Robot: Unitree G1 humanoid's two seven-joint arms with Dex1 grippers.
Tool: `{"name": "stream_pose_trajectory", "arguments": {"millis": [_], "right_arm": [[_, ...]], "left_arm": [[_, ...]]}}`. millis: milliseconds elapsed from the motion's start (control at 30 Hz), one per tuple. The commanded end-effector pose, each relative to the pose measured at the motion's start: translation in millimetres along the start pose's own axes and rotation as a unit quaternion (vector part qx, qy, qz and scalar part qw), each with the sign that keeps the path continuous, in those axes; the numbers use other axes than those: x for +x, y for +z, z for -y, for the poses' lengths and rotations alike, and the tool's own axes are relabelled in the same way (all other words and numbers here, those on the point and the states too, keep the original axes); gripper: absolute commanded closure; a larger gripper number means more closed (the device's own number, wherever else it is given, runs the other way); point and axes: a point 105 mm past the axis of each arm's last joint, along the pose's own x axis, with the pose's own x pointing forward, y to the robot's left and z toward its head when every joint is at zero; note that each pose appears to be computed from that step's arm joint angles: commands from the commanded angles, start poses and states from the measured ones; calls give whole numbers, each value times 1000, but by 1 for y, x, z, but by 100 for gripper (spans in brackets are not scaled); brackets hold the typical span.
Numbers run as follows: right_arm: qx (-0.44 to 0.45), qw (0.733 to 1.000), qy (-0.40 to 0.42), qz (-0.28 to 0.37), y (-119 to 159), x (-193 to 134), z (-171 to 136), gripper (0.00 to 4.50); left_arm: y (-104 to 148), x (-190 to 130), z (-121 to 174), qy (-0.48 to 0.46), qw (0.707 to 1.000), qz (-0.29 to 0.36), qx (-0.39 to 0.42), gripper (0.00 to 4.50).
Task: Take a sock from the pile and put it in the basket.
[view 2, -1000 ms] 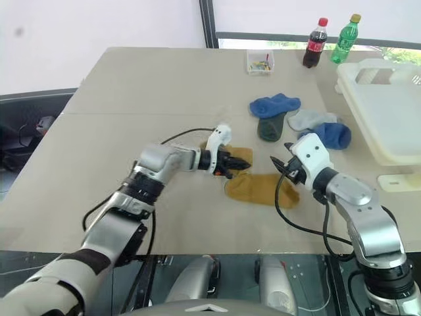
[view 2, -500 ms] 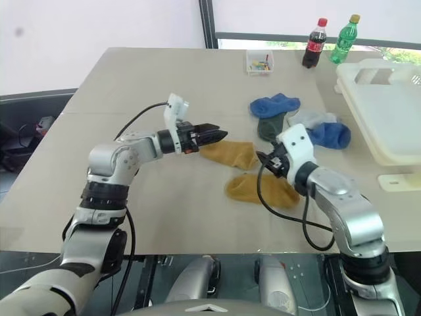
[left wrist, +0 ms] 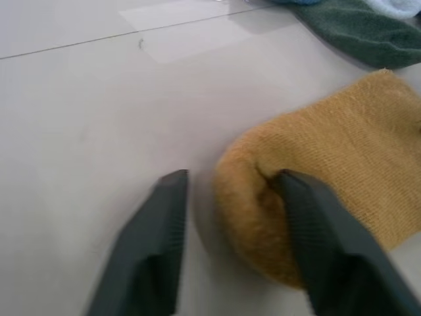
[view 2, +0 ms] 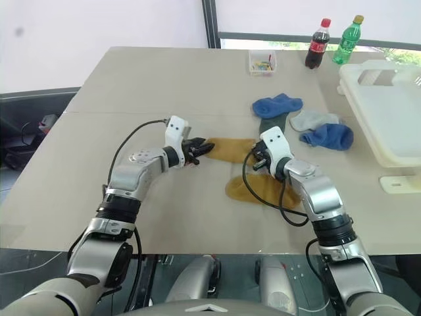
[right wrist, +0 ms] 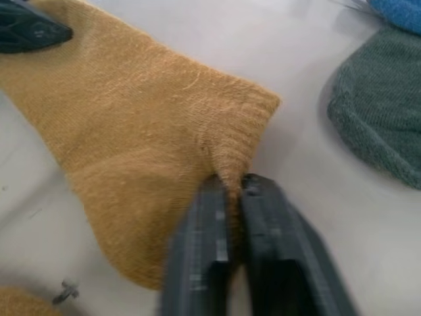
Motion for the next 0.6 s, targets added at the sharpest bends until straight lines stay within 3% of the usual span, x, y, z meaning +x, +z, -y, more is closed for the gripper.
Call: {"name": "stream_pose_trajectory", "arguments": {"millis": [33,67,167,300,467,600], "right_arm": [[-7,1000,-3,12,6,-2,4,450],[-6,1000,-2,21,9,-3,4,450],[-9,998,8,64,29,-17,7,450],[-4,996,37,85,44,-52,6,450],[-21,998,52,39,26,-94,3,450],[-16,999,35,-2,4,-118,-1,450]], "left_arm": [[9,-3,4,-20,999,33,-35,424],[13,-5,5,-27,998,43,-44,443],[34,-17,15,-70,991,85,-77,443],[53,-40,47,-167,976,77,-116,443],[48,-61,81,-238,962,24,-134,443],[26,-60,98,-249,958,-26,-140,443]]}}
